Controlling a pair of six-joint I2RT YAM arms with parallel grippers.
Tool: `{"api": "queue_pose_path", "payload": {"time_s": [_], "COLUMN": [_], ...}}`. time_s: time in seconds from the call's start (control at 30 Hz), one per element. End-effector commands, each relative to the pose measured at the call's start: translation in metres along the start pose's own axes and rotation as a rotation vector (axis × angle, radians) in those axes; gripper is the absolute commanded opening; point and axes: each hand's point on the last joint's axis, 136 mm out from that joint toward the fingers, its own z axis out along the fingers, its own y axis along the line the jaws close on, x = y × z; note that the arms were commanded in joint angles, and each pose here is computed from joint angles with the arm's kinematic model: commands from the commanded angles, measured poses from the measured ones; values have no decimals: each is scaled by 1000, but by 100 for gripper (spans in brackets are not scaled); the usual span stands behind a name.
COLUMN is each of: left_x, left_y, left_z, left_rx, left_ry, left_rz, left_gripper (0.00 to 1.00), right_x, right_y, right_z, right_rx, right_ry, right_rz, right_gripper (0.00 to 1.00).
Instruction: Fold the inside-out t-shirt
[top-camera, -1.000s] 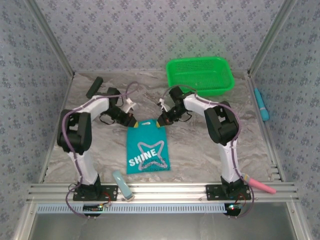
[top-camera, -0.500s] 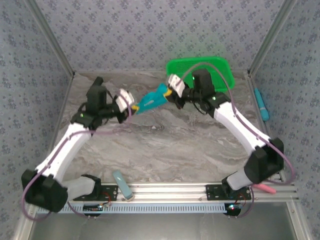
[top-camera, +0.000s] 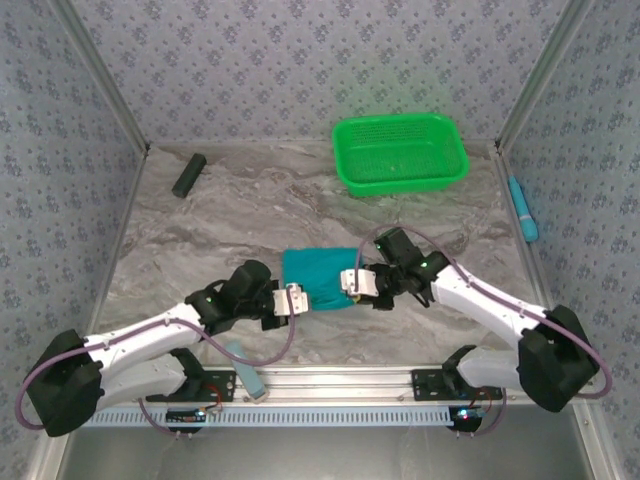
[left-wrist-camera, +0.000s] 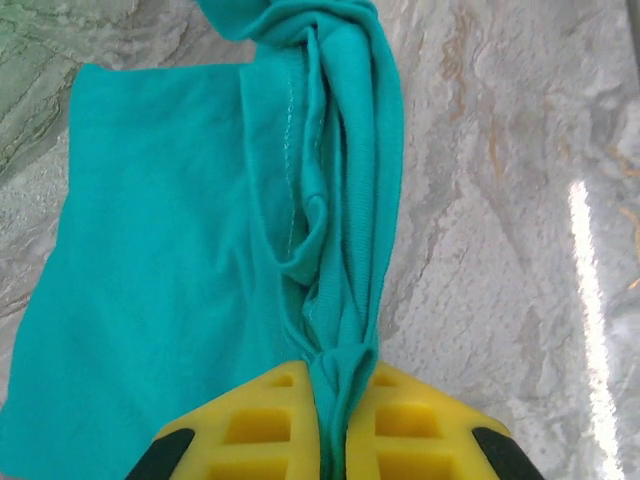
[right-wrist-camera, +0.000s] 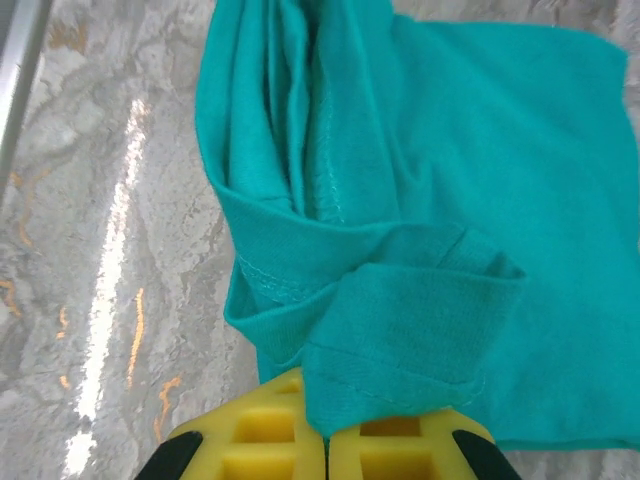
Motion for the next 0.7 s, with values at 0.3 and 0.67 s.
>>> {"api": "queue_pose_path", "payload": {"time_s": [0.3,0.67], "left_x": [-28,34], "left_y": [12,61], "left_z": [-24,47], "left_rx": [352,464], "left_ry": [-70,289], "left_rz": [-560,-1042], "left_gripper": [0,0], "right_x": [-11,34], "right_y": [21,-52], "right_z": [-39,-6], "right_rx": [-160,-80], "right_ry": [-102,-9], "right_rz": [230,581], "right_gripper": [0,0]}}
